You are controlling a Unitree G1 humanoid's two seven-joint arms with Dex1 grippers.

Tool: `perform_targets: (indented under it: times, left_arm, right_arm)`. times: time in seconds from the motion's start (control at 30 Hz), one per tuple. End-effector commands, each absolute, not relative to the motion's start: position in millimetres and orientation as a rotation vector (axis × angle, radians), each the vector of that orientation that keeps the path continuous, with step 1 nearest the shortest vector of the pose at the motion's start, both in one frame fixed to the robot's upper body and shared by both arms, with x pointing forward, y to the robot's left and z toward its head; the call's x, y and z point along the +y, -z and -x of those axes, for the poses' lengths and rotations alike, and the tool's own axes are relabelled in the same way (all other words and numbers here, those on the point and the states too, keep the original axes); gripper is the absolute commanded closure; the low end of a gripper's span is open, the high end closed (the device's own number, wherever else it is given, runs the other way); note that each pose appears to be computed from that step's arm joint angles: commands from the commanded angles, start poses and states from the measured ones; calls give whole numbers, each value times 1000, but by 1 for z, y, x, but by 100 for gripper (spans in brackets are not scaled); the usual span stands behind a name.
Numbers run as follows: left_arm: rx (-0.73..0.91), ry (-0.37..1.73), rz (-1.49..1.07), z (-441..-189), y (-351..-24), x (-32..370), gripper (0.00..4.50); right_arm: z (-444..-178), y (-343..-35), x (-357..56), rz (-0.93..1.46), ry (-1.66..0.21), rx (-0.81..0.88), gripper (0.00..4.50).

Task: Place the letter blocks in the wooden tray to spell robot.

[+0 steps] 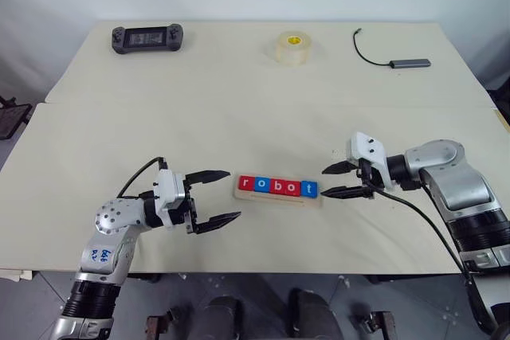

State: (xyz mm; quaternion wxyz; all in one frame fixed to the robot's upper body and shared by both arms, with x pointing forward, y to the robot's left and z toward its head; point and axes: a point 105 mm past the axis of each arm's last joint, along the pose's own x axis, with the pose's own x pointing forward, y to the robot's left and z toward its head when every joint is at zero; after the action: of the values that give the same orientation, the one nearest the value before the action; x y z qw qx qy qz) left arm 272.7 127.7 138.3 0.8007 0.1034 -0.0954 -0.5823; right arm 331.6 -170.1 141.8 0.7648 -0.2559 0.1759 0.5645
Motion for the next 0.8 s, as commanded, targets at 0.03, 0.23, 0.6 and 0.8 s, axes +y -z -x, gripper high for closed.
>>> perform_targets:
  times: [0.03, 0.23, 0.6, 0.8]
  left_arm:
    - [-245, 1256, -244, -272, -146, 126, 0]
    - [-247, 1254, -245, -272, -147, 125, 0]
    - [-244, 1240, -243, -272, -145, 126, 0]
    - [-245, 1241, -239, -272, -145, 125, 0]
  right_arm:
    - [-333, -147, -166, 592, -1240, 318, 296]
    - [-332, -137, -154, 588, -1268, 322, 445]
    - [-326, -139, -157, 577, -1269, 323, 445]
    - [-337, -152, -158, 547, -1211, 257, 445]
